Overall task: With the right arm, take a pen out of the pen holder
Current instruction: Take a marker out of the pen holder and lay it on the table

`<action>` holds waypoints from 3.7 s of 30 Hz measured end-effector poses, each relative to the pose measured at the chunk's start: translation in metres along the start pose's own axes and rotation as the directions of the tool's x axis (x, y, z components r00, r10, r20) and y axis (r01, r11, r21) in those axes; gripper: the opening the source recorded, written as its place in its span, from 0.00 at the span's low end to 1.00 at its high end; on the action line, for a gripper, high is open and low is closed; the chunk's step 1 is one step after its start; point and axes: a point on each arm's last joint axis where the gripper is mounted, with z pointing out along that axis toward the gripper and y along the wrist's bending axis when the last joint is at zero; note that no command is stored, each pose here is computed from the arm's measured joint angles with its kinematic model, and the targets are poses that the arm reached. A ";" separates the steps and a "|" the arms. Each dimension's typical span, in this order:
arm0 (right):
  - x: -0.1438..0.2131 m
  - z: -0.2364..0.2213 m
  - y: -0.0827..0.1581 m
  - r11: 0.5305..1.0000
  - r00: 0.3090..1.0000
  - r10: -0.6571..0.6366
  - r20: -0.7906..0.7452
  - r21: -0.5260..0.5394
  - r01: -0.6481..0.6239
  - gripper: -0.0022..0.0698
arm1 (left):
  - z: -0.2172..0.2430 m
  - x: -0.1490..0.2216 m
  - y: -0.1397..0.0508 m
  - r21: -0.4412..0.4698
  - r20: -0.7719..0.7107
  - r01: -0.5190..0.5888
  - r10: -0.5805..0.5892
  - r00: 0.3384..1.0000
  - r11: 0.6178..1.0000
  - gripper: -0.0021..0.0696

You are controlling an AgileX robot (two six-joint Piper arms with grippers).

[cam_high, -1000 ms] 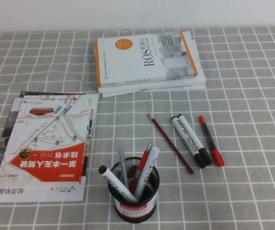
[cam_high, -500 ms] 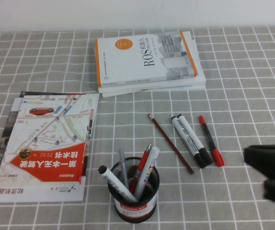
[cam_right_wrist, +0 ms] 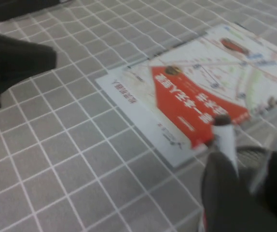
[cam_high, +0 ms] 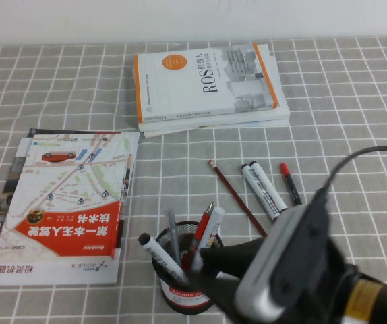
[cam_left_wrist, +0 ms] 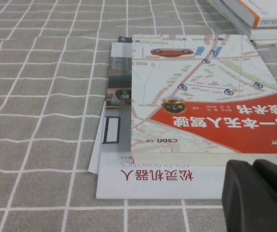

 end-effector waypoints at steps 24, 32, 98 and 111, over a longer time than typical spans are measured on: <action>0.029 0.088 0.008 0.962 0.943 -0.272 0.191 0.043 0.269 0.61 | 0.000 0.000 0.000 0.000 0.000 0.000 0.000 1.000 1.000 0.02; 0.024 0.101 -0.003 0.964 0.948 -0.260 0.185 0.096 0.246 0.58 | 0.000 0.000 0.000 0.000 0.000 0.000 0.000 1.000 1.000 0.02; -0.067 0.027 -0.014 0.982 0.913 -0.152 0.379 0.165 0.095 0.15 | 0.000 0.000 0.000 0.000 0.000 0.000 0.000 1.000 1.000 0.02; -0.125 -0.034 -0.076 0.912 0.950 0.083 0.301 0.361 -0.194 0.15 | 0.000 0.000 0.000 0.000 0.000 0.000 0.000 1.000 1.000 0.02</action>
